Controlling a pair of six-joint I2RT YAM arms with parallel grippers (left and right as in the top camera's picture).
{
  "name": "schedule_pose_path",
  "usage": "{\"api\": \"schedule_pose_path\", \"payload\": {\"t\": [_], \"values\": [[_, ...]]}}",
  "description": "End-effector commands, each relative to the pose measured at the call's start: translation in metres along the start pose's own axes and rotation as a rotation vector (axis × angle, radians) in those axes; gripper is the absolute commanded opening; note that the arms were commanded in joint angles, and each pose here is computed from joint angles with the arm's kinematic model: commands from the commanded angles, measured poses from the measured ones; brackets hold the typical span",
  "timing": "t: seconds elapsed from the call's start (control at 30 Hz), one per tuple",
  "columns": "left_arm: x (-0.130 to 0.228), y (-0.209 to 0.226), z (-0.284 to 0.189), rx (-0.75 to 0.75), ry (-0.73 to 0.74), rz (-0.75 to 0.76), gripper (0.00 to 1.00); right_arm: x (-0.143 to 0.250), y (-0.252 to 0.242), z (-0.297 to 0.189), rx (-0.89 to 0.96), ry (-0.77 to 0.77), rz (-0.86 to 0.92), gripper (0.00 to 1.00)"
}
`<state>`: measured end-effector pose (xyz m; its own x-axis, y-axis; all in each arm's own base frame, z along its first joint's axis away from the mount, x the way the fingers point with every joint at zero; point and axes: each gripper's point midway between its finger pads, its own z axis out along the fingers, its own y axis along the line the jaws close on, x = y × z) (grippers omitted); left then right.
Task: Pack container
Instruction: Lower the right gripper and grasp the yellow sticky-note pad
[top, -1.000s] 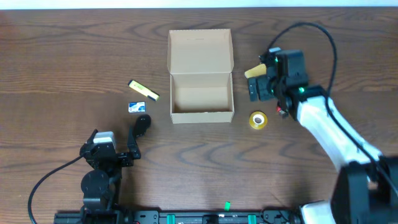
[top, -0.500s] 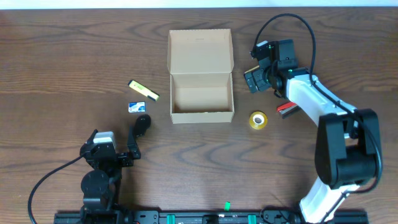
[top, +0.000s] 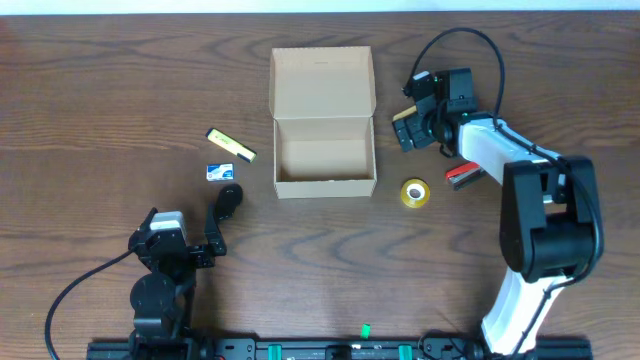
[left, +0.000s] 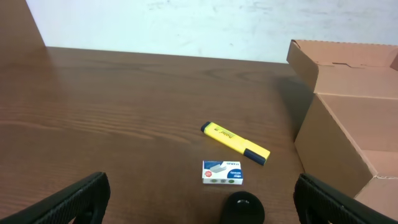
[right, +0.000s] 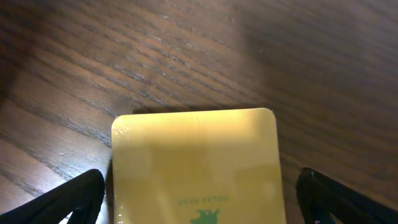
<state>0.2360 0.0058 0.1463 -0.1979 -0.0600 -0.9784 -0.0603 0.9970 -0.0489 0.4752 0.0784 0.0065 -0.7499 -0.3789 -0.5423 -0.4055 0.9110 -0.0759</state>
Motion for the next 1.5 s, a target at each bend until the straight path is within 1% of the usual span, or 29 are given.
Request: {"api": "schedule_pose_path", "payload": {"t": [0.0,0.37,0.6,0.77,1.1,1.3,1.47], "values": [[0.014,0.002,0.003,-0.009,0.03,-0.005,0.95,-0.001,-0.002,0.008,-0.01,-0.005,-0.012,0.99],[0.014,0.002,0.003,-0.009,0.03,-0.005,0.95,0.002,-0.002,0.021,-0.009,-0.012,-0.011,0.99],[0.014,0.002,0.003,-0.009,0.03,-0.005,0.96,0.017,0.013,0.029,-0.088,0.034,0.041,0.99],[0.014,0.002,0.003,-0.009,0.03,-0.005,0.95,0.038,0.019,0.027,-0.111,0.118,0.055,0.99],[0.014,0.002,0.003,-0.008,0.03,-0.005,0.95,0.046,0.019,0.026,-0.105,0.154,0.058,0.89],[0.014,0.002,0.003,-0.008,0.03,-0.005,0.95,0.046,0.019,0.026,-0.1,0.159,0.123,0.8],[0.014,0.002,0.003,-0.009,0.03,-0.005,0.95,0.045,0.019,0.025,-0.096,0.158,0.164,0.7]]}}
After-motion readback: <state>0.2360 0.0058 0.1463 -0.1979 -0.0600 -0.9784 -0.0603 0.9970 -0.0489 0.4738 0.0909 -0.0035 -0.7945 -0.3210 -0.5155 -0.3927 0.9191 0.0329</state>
